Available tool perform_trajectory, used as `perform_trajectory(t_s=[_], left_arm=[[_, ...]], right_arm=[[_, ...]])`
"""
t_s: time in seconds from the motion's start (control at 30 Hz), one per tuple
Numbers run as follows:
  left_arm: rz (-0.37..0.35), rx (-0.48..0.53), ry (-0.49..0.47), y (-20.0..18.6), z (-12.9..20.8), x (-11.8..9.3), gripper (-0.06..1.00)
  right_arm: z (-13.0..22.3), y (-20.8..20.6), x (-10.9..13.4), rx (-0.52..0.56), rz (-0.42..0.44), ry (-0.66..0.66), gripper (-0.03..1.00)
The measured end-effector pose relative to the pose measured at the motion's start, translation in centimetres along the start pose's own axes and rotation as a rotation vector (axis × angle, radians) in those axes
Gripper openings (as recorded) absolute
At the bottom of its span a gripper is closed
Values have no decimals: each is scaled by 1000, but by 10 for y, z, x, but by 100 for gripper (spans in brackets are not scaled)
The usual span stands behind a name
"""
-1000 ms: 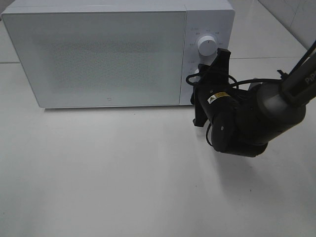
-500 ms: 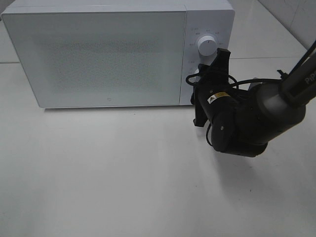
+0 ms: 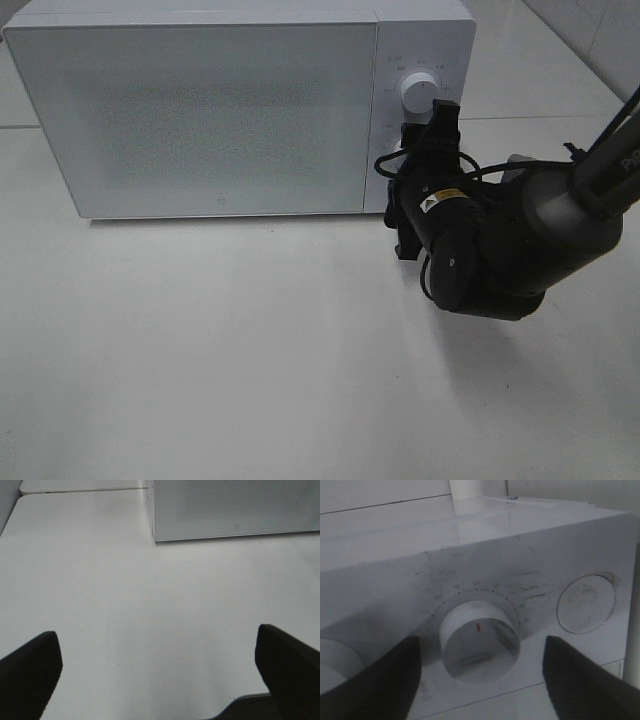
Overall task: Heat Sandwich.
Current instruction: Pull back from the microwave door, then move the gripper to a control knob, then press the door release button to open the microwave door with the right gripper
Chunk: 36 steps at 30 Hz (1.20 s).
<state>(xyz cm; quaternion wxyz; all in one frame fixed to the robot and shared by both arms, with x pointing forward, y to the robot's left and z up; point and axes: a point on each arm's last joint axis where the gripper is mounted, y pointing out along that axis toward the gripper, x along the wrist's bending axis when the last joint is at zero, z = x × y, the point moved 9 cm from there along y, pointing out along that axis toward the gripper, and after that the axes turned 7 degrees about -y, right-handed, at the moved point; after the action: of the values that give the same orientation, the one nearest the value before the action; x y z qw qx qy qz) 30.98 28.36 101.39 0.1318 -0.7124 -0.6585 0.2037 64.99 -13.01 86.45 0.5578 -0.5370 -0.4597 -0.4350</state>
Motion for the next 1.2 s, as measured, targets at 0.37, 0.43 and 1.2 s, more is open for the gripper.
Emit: perform_trajectory(t_s=[0.37, 0.43, 1.2], left_arm=[[0, 0, 0, 0, 0, 0, 97], [0, 0, 0, 0, 0, 0, 97], [0, 0, 0, 0, 0, 0, 97]], right_arm=[[2, -15, 6, 61, -11, -73, 78], [2, -17, 6, 68, -7, -81, 78], [26, -83, 13, 423, 107, -760, 77]])
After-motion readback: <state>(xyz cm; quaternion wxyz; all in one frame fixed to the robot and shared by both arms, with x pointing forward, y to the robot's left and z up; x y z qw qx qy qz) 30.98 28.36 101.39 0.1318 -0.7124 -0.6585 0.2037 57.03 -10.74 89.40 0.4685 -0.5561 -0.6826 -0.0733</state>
